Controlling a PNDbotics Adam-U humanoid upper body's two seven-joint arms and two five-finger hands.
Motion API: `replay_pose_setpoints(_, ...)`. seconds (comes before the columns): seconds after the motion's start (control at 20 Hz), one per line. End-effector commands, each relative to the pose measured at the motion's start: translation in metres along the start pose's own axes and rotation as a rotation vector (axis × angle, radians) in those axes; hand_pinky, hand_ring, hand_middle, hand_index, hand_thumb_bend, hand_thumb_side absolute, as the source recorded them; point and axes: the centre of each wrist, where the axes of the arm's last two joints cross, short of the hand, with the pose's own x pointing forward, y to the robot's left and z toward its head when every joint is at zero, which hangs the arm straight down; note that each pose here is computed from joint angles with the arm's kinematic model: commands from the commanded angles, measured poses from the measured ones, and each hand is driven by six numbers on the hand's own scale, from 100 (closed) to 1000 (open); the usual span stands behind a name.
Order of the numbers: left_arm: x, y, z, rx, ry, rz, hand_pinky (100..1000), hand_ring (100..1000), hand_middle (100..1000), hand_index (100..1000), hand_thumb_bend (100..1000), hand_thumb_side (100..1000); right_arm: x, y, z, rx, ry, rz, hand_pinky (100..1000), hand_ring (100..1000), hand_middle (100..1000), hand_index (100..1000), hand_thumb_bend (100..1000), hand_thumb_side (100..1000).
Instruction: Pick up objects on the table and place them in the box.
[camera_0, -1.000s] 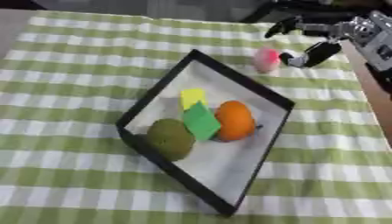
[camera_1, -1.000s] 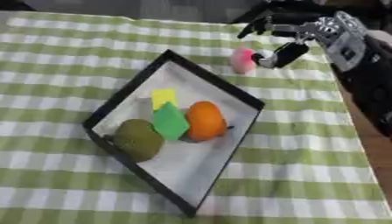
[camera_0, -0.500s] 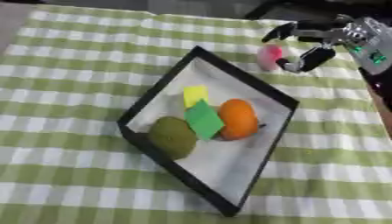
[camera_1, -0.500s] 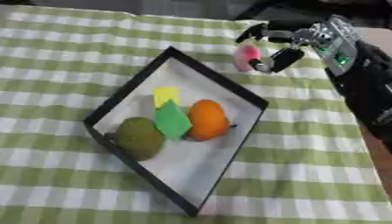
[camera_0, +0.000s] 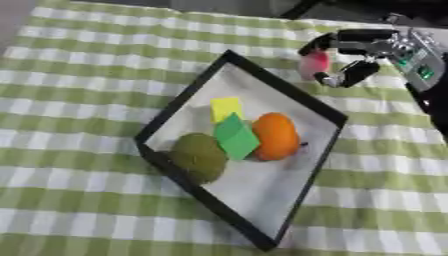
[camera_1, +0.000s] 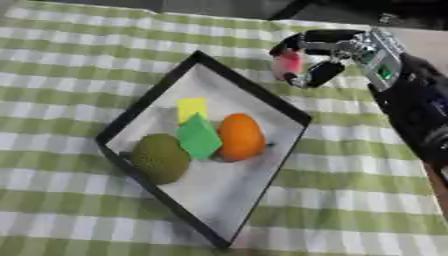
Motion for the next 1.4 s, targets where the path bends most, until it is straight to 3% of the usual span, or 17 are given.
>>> replay_pose_setpoints(0.05, 0.007, -0.001, -0.003, -0.009, -0.027, 0.002, 854, 745, 765, 818, 238, 737, -0.005, -0.014, 0.011, -0.01, 0.029, 0.046, 909, 992, 794, 933, 157, 298)
replay_pose_setpoints(0.45, 0.006, -0.002, -0.002, -0.01, -0.019, 0.008, 856, 745, 764, 818, 235, 745, -0.011, -0.016, 0.015, -0.05, 0.103, 0.083, 904, 980, 772, 933, 237, 211)
replay_pose_setpoints(0.65, 0.006, -0.002, -0.002, -0.01, -0.02, 0.011, 857, 734, 764, 817, 235, 746, -0.014, -0.015, 0.017, -0.077, 0.129, 0.094, 896, 965, 752, 926, 274, 109)
replay_pose_setpoints(0.8, 0.006, -0.003, -0.002, -0.012, -0.018, 0.012, 858, 725, 764, 816, 232, 752, -0.015, -0.016, 0.017, -0.118, 0.134, 0.099, 880, 940, 713, 899, 299, 100)
replay_pose_setpoints(0.95, 0.006, -0.003, -0.002, -0.016, -0.016, 0.014, 858, 723, 762, 812, 230, 754, -0.015, -0.017, 0.018, -0.173, 0.132, 0.107, 861, 914, 678, 859, 275, 100)
replay_pose_setpoints(1.05, 0.006, -0.003, -0.002, -0.018, -0.015, 0.014, 858, 722, 758, 808, 229, 757, -0.015, -0.016, 0.021, -0.233, 0.134, 0.112, 833, 873, 635, 807, 196, 100)
replay_pose_setpoints(1.1, 0.006, -0.004, -0.002, -0.019, -0.015, 0.015, 858, 722, 757, 807, 229, 758, -0.016, -0.015, 0.023, -0.267, 0.133, 0.113, 815, 850, 615, 784, 109, 100)
replay_pose_setpoints(1.4, 0.005, -0.004, -0.001, -0.026, -0.01, 0.02, 859, 722, 753, 805, 232, 771, -0.016, -0.007, 0.027, -0.39, 0.115, 0.095, 778, 802, 574, 737, 100, 100)
